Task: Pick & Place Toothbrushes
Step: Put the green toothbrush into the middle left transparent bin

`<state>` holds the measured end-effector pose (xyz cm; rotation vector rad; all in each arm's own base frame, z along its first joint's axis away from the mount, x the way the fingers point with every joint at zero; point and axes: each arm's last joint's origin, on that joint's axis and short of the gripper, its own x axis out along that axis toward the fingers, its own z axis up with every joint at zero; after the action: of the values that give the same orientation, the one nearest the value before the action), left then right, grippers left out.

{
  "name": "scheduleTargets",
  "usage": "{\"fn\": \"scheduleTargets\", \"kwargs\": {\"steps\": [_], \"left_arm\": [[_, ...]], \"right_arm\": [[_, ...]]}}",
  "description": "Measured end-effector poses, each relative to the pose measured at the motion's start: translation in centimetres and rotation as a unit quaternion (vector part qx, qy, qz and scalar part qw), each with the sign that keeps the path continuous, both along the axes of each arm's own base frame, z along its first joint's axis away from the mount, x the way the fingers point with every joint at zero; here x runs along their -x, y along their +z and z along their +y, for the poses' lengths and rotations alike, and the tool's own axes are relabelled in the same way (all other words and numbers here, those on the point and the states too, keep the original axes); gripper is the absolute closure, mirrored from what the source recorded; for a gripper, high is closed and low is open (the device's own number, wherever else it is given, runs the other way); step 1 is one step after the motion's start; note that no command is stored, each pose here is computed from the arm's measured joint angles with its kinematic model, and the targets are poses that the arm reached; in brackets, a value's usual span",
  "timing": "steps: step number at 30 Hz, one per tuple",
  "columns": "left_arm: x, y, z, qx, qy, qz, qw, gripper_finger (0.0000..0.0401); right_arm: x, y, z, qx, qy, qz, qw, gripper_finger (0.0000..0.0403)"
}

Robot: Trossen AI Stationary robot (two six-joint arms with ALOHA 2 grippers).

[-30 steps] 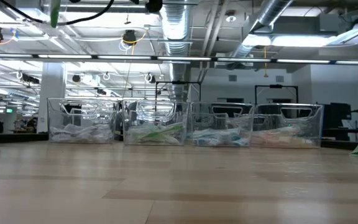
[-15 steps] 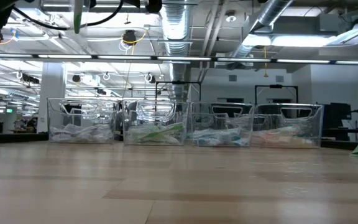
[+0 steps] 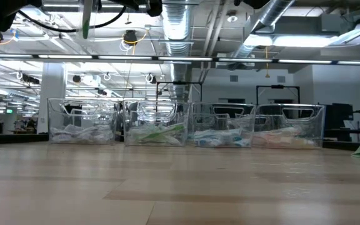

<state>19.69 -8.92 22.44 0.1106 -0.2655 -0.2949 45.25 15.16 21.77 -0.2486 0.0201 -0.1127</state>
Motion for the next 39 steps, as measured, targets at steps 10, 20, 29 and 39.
{"fn": "scheduleTargets", "kwargs": {"steps": [10,20,29,39], "left_arm": [[-0.2,0.0,0.3,0.014,0.002,0.006,1.000,0.0398],[-0.2,-0.1,0.3,0.017,-0.002,0.011,1.000,0.0348],[-0.1,0.0,0.2,0.049,-0.010,0.019,0.999,0.0244],[0.0,0.1,0.1,0.040,-0.024,0.014,0.999,0.0181]], "right_arm": [[-0.6,0.7,-0.1,0.024,0.045,0.015,0.999,0.0371],[-1.0,2.0,1.1,0.057,0.056,0.064,0.995,0.0371],[-0.1,1.3,2.9,0.064,0.040,0.108,0.991,0.0371],[2.3,2.5,4.1,0.080,-0.070,0.159,0.982,0.0371]]}}
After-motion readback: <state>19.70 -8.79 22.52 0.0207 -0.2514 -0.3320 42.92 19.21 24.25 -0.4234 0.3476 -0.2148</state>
